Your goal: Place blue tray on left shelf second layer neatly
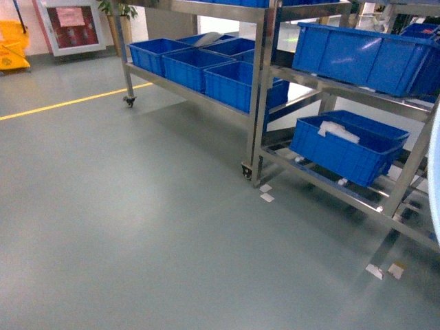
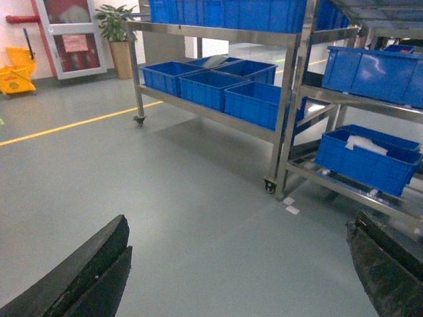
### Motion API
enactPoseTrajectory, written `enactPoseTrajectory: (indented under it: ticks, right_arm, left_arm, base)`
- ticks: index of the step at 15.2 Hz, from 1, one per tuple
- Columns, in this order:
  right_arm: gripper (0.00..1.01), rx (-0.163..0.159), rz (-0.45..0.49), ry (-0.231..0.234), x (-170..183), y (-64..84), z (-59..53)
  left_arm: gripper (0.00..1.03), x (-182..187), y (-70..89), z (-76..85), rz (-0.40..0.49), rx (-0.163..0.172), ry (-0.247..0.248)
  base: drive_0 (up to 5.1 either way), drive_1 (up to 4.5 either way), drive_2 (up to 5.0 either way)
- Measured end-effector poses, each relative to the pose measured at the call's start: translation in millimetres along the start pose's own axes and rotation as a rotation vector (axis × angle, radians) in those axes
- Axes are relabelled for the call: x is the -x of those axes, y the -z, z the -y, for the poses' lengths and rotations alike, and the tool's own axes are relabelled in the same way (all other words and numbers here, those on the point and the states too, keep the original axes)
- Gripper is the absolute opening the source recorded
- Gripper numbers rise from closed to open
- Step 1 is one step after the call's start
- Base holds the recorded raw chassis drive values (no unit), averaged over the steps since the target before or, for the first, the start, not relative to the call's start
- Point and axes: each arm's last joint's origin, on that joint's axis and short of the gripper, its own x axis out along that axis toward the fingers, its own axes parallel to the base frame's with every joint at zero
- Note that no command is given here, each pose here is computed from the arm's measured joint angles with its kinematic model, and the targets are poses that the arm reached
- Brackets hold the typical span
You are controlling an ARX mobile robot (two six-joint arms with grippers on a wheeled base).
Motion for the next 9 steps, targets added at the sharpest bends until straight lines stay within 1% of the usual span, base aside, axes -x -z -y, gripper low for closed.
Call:
enactPoseTrajectory:
  ticks: [4,9]
  right_arm:
    - [0.02,0.009,0.009,0.001,0.1,-1.3,0.1]
    - [0.02,0.008,0.006,0.0,0.0,-0.9,0.1]
  left_arm:
    - [0.98,0.0,-0.7,-0.1,0.007,0.0,-0.003]
    - [0.98,0.0,-0.3,-0.2,0.003,0.0,-0.005]
  base:
    - [0.0,0.0,0.0]
    - [0.0,0.0,0.0]
